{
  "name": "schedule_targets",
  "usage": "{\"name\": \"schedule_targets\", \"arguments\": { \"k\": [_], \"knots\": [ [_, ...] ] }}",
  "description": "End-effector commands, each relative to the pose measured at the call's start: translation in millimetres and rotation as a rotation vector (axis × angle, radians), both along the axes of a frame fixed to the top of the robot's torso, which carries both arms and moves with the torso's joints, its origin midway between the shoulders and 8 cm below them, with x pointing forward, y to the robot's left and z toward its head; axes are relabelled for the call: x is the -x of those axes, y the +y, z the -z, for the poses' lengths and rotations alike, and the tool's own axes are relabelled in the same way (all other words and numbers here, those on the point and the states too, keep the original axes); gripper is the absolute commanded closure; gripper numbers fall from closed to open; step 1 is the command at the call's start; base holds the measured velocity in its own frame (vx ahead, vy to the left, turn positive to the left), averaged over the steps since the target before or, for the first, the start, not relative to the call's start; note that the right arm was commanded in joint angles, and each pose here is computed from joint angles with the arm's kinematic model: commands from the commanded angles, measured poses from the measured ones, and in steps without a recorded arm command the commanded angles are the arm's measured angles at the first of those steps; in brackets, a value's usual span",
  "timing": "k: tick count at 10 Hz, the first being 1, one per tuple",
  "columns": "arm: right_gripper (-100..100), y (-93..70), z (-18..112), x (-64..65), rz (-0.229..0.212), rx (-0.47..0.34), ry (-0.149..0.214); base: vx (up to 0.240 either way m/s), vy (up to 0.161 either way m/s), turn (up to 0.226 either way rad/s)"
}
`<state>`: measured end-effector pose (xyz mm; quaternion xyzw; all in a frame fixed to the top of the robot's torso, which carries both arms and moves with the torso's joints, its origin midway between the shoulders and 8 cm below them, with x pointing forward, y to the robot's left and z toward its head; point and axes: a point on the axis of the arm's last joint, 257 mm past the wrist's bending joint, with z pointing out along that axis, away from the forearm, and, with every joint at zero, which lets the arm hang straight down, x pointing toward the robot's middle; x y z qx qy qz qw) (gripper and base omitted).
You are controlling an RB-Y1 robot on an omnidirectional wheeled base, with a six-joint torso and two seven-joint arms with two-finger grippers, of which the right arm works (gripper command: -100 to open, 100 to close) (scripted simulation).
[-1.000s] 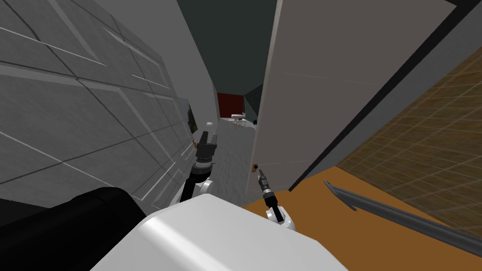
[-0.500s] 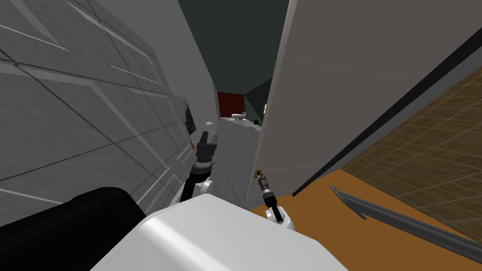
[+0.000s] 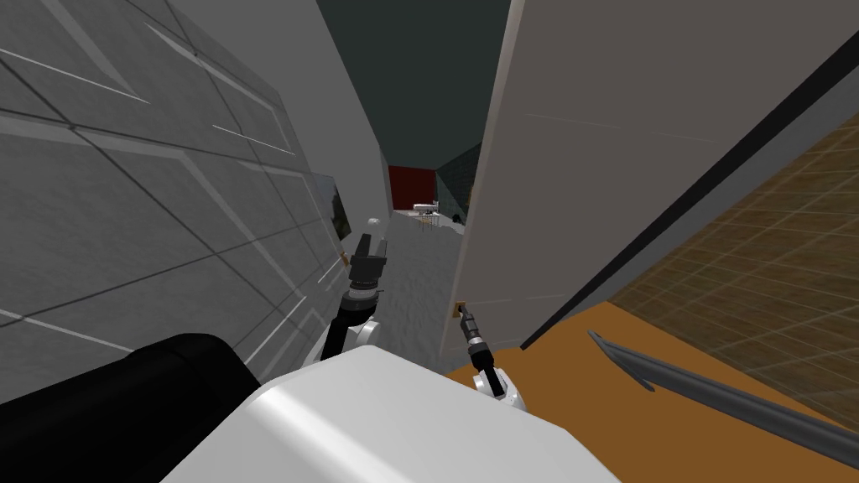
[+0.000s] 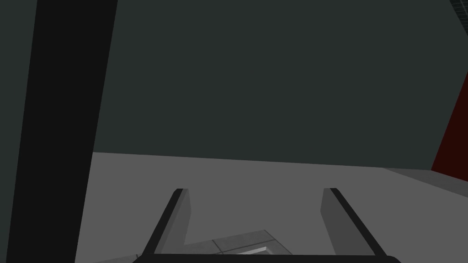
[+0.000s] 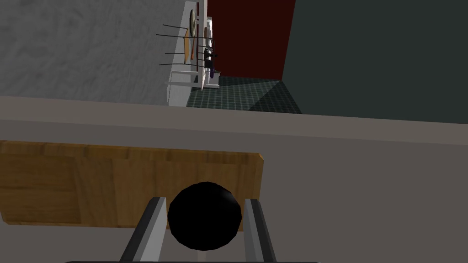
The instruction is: Push the door open
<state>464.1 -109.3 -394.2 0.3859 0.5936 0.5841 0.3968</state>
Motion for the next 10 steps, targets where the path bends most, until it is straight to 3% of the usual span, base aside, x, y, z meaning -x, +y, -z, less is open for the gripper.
{"name": "schedule_targets", "arguments": {
  "k": [1, 5, 6, 10],
  "knots": [
    [100, -10.4, 0.2, -2.7, 0.020, 0.007, -0.001, 0.095, 0.050, -0.018],
    [100, -25.0, 0.1, -6.4, 0.050, 0.015, -0.003, 0.148, 0.092, -0.025],
    [100, -39.5, -0.3, -10.0, 0.082, 0.021, -0.005, 0.161, 0.089, -0.028],
    [100, -67.1, -1.6, -16.3, 0.148, 0.028, -0.009, 0.192, 0.106, -0.076]
  ]
}}
